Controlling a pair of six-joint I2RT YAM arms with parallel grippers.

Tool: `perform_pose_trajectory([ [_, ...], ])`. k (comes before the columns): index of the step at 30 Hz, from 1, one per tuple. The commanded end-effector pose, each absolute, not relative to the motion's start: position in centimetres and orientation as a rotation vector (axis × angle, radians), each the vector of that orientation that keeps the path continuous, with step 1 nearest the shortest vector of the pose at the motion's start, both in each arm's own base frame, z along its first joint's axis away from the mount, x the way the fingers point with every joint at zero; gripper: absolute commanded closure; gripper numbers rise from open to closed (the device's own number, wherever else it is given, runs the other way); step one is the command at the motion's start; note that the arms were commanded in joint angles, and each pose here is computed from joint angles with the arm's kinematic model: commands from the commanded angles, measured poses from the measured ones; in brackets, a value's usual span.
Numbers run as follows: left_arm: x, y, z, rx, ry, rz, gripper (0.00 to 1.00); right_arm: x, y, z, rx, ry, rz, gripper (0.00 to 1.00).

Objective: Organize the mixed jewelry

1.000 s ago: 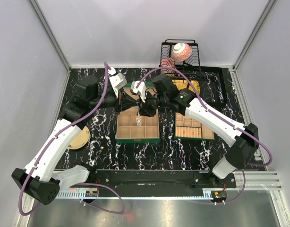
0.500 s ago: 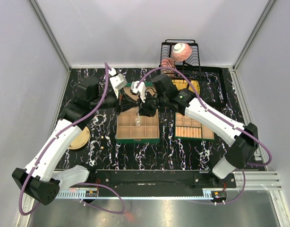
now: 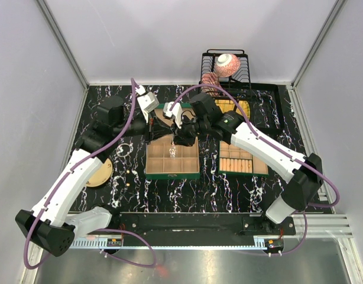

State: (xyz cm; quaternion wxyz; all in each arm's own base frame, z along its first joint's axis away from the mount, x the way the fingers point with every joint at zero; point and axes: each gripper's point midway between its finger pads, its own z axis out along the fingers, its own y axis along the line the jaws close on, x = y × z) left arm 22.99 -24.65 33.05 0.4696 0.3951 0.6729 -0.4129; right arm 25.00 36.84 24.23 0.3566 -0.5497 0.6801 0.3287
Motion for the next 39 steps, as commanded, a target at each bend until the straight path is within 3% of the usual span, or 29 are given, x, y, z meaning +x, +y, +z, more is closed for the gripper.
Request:
perform_pose_trajectory([
  [1, 22.2, -25.3, 35.5, 0.995, 1.531, -1.041, 1.00, 24.8, 38.5, 26.0, -1.425, 1.677, 0.879, 0.85],
  [10, 22.1, -25.3, 35.7, 0.993, 1.524, -1.048, 1.00, 24.7, 39.0, 26.0, -1.433, 1.674, 0.892, 0.89],
  [17, 21.8, -25.2, 35.4, 0.990, 1.523, -1.043, 1.00, 24.8, 38.9, 26.3, -1.430, 1.668, 0.886, 1.00],
  [39, 21.5, -23.8, 34.5, 1.009, 1.539, -0.947, 1.00, 26.7, 36.5, 27.7, -1.367, 1.664, 0.728, 1.00],
])
